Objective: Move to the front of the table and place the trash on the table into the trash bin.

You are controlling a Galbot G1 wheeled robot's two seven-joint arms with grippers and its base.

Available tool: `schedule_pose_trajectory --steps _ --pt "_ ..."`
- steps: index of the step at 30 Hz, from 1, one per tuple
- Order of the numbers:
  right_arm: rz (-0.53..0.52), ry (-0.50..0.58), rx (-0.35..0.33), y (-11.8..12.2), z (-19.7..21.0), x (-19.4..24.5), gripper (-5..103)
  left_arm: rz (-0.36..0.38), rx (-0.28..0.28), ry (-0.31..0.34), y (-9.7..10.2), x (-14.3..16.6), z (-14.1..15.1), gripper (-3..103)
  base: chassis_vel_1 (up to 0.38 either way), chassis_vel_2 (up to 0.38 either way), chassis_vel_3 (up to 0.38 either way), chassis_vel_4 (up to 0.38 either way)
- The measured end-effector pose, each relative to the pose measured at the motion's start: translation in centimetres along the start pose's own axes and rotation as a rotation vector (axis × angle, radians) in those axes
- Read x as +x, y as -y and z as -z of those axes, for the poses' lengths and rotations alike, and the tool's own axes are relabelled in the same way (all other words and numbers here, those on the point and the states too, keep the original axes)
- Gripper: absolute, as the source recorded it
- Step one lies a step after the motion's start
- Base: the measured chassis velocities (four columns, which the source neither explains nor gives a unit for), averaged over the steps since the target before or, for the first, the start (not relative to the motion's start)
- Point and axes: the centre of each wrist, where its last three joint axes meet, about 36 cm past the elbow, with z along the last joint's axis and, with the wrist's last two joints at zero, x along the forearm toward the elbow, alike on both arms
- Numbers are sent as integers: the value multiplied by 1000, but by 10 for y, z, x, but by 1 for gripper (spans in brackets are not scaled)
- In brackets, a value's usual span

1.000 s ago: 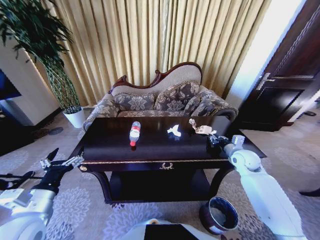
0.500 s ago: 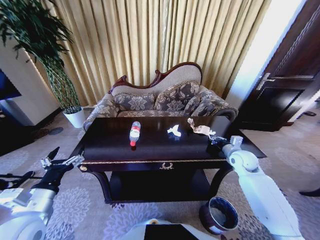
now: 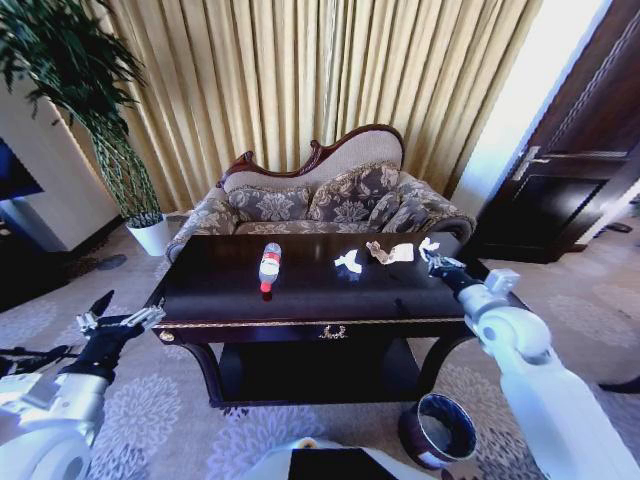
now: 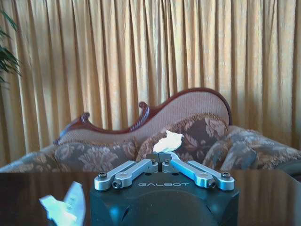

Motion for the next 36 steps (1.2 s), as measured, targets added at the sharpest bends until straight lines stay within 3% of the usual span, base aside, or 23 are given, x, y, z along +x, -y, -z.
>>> schedule_pose_trajectory --steps 10,20,36 --pt "13 61 9 -44 11 66 0 13 -6 11 -1 -2 2 100 0 0 0 0" --pt "-20 62 38 -53 2 100 0 4 -26 34 -2 -6 8 100 0 0 0 0" --pt "-19 53 30 -54 -1 101 0 1 -32 27 -3 -6 8 100 36 -37 -40 35"
